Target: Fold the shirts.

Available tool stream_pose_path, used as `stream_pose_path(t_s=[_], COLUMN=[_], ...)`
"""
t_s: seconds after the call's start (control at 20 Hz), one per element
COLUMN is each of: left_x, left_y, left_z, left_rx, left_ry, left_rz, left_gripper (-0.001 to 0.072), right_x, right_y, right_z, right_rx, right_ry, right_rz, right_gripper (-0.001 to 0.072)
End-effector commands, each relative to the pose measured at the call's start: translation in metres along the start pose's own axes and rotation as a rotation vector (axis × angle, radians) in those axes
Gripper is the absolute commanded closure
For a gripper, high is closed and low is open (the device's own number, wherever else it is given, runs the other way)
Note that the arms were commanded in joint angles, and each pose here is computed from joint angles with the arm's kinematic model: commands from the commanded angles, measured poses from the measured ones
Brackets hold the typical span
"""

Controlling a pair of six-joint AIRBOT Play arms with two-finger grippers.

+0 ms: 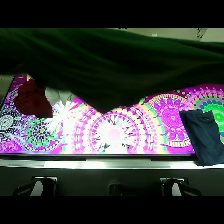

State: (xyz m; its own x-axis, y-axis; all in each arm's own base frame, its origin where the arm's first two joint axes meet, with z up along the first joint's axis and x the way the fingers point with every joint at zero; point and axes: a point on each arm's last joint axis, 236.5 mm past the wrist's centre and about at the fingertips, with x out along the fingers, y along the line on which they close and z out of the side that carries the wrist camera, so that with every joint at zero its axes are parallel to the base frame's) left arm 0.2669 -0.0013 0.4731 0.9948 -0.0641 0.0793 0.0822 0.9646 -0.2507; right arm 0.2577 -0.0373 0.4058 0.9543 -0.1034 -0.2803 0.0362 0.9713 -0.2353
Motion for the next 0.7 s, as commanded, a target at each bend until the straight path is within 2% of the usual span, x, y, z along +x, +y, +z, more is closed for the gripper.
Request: stream_pose_path(t_s=[0.0, 0.15, 0.3, 0.45, 0.65], left_x=[0.000, 0.018, 0.030, 0.038, 0.068], left_y=[0.005, 0.033, 0.058, 0.064, 0.064], left_z=[-0.030, -0.104, -0.197, -0.289, -0.373], left_rx=[-0.023, -0.065, -0.164, -0.211, -0.236], left_ry=[0.097, 0.279, 0.473, 0.647, 0.781], left_rz=[0.008, 0.035, 0.051, 0.023, 0.006], left_gripper=[0.0673, 0.0674, 0.0674, 0.0674, 0.0674], right_x=[-0.008, -0.002, 0.014, 0.068, 0.171], right_y=[0.017, 0.042, 0.066, 0.072, 0.066], right_z=[-0.053, -0.137, -0.212, -0.270, -0.305], right_rx=[-0.022, -0.028, 0.023, 0.089, 0.205], right_ry=[0.236, 0.581, 0.784, 0.803, 0.722], right_rz=[0.079, 0.243, 0.352, 0.336, 0.291], right_gripper=[0.0673, 0.0674, 0.0674, 0.0674, 0.0674])
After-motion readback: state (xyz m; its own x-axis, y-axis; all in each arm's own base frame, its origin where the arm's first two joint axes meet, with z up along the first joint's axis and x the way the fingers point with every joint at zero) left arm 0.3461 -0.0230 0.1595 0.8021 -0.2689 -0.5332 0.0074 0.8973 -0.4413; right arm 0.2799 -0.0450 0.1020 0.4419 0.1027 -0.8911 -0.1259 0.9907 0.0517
